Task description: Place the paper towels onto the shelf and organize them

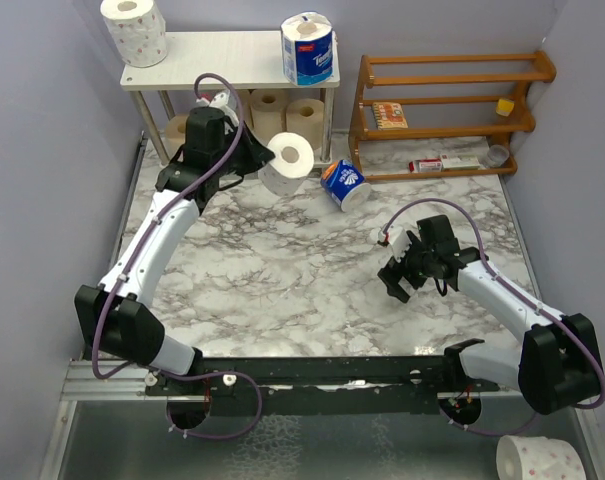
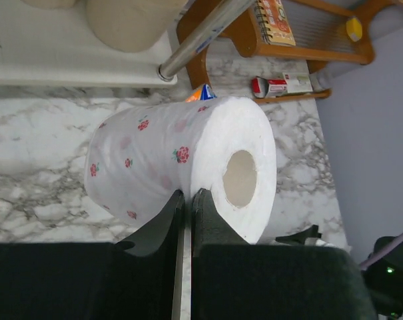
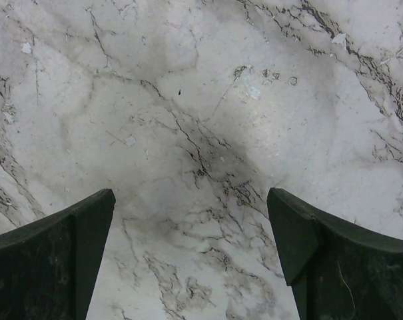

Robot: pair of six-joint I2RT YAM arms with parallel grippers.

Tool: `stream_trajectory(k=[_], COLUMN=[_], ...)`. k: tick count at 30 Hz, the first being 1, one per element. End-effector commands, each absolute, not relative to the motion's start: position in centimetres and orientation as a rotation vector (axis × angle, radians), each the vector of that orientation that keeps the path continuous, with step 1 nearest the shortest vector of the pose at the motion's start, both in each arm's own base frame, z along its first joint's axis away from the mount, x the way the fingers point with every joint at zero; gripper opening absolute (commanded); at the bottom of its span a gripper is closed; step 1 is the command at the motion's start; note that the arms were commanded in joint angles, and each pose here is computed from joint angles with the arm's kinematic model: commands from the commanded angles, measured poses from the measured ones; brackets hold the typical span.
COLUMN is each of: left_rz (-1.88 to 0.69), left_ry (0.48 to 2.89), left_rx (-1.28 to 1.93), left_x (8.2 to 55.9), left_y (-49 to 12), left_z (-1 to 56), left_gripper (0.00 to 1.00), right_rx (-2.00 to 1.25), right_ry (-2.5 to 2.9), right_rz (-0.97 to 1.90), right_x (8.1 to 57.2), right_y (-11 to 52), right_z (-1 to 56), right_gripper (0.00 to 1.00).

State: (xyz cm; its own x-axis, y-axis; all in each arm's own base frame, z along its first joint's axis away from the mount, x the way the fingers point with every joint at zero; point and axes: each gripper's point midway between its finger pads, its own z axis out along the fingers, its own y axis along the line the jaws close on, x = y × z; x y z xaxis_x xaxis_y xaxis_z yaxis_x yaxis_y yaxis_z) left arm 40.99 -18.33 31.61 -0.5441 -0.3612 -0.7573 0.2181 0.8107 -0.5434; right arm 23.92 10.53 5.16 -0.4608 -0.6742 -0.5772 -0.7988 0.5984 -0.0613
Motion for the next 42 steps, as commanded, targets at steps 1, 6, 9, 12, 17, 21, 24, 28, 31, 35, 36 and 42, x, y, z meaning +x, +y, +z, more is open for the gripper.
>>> stream_trajectory(k=[1,6,9,12,17,21,24,28,31,35,36,42], left_rz=[-0.915,-1.011,-0.995,-0.915,-0.835,-0.767,-0.733,-0.707,-0.672,-0.65,-0.64,-0.568], left_ry=[1.951,1.69,1.59,1.582,1.441,1.274,1.22,1.127,1.076,1.056,1.051,0.982], left_rx=[-0.376,-0.554,-0.606,-0.676,-0.854,-0.908,-0.945,-1.031,-1.057,-1.073,-1.082,-1.09], left_x=[39.9,38.5,38.1,38.4,38.5,38.4,39.0,40.5,42.1,44.8,45.5,48.0], left_y=[-18.7,-16.6,-15.1,-13.7,-10.3,-7.5,-6.5,-5.3,-4.8,-5.1,-5.1,-4.5], left_z=[35.6,41.8,45.2,47.3,50.8,54.5,55.8,56.1,56.0,55.4,55.0,54.6], left_gripper=[0.0,0.0,0.0,0.0,0.0,0.0,0.0,0.0,0.0,0.0,0.0,0.0], right_rx=[-1.169,-1.17,-1.171,-1.17,-1.172,-1.174,-1.176,-1.186,-1.183,-1.184,-1.185,-1.183], right_ry=[2.257,2.259,2.263,2.262,2.268,2.291,2.299,2.283,2.276,2.282,2.285,2.285], right_rz=[0.316,0.315,0.314,0.315,0.314,0.313,0.312,0.328,0.324,0.325,0.328,0.324], right_x=[23.7,23.7,23.7,23.7,23.6,23.5,23.5,23.3,23.3,23.3,23.2,23.3], right_y=[10.7,10.7,10.7,10.7,10.6,10.5,10.4,10.6,10.6,10.6,10.6,10.6], right_z=[5.4,5.3,5.3,5.3,5.1,4.6,4.4,4.7,4.9,4.8,4.7,4.7], right_gripper=[1.0,1.0,1.0,1.0,1.0,1.0,1.0,1.0,1.0,1.0,1.0,1.0])
